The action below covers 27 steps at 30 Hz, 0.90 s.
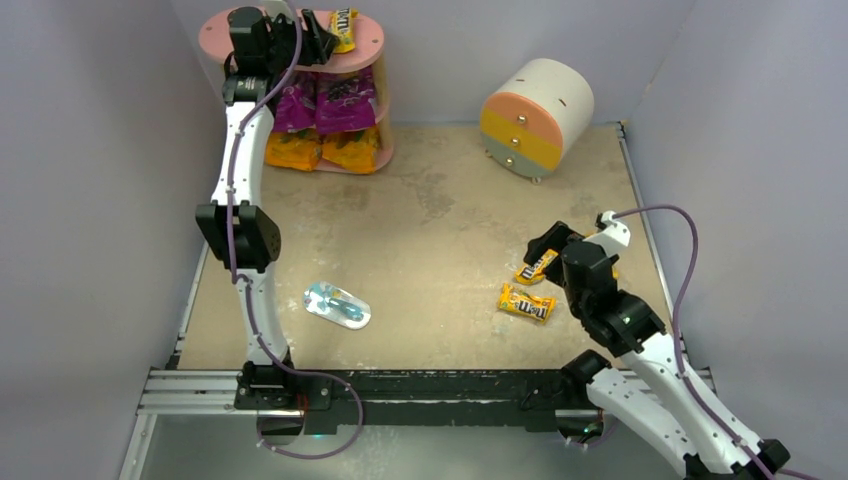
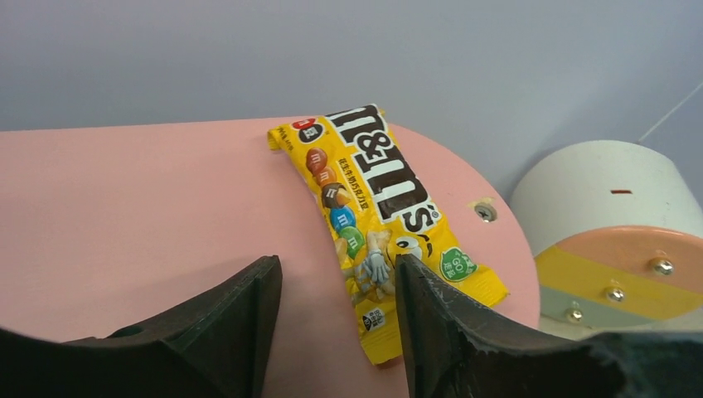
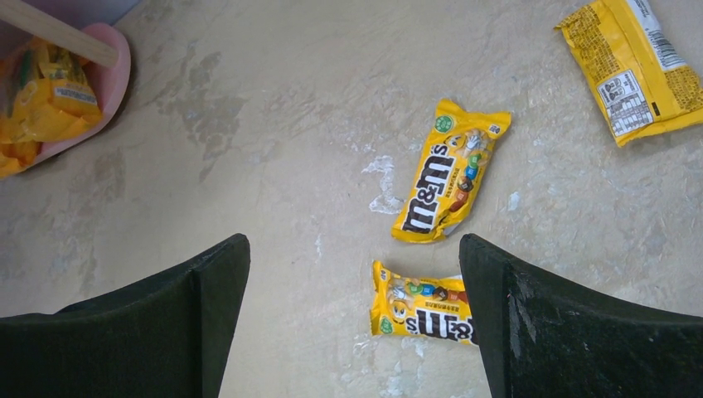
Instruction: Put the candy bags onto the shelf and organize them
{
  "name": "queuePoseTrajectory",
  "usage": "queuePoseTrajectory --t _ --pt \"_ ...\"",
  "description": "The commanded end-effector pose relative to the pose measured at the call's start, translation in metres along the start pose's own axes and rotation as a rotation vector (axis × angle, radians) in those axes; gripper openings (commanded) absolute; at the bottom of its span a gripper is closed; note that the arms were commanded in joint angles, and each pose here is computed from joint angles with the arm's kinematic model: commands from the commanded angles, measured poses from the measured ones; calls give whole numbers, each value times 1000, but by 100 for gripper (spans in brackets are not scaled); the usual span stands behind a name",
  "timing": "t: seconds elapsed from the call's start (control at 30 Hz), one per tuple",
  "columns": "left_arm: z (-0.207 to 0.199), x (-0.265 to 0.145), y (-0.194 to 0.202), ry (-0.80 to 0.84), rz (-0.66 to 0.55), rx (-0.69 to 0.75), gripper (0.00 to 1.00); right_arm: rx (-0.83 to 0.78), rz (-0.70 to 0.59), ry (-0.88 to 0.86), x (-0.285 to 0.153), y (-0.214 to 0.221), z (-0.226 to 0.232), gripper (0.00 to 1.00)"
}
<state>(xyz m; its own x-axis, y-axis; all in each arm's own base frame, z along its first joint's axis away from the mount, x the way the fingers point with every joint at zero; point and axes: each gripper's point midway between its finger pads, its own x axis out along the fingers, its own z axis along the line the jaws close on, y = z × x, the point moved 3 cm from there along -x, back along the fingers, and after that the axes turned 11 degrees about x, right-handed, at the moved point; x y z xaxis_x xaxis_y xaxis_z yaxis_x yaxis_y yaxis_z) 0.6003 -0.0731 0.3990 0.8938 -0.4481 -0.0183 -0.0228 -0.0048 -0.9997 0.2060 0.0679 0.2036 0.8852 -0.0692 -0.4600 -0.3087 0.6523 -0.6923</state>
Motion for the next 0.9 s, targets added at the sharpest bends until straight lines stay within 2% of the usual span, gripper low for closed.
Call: queuePoseTrajectory --t 0.0,0.07,0.17,0.3,0.43,0.47,0.53,0.73,0.87 --pt "12 -16 -23 -116 -19 62 56 37 -21 -27 1 -7 12 97" --pt "17 -16 -22 -150 -14 68 57 33 -16 -24 1 -6 12 97" --pt "11 -17 -22 -114 -13 71 58 32 -15 -21 2 -6 12 98" --pt "-5 -22 -35 -25 -42 69 66 30 -19 -28 2 -7 14 99" --pt "-7 -36 -58 -64 -73 87 76 8 -17 -41 2 -8 16 99" --pt "-4 -43 -67 -105 -84 96 82 5 8 -46 1 -4 16 99" --pt "0 -57 -82 -168 -96 120 87 5 24 -34 1 0 13 99" --pt "-15 -120 -121 -288 -113 76 91 -22 66 19 6 12 2 99" --pt "-45 -171 -111 -345 -102 -36 93 -39 107 38 19 25 4 99"
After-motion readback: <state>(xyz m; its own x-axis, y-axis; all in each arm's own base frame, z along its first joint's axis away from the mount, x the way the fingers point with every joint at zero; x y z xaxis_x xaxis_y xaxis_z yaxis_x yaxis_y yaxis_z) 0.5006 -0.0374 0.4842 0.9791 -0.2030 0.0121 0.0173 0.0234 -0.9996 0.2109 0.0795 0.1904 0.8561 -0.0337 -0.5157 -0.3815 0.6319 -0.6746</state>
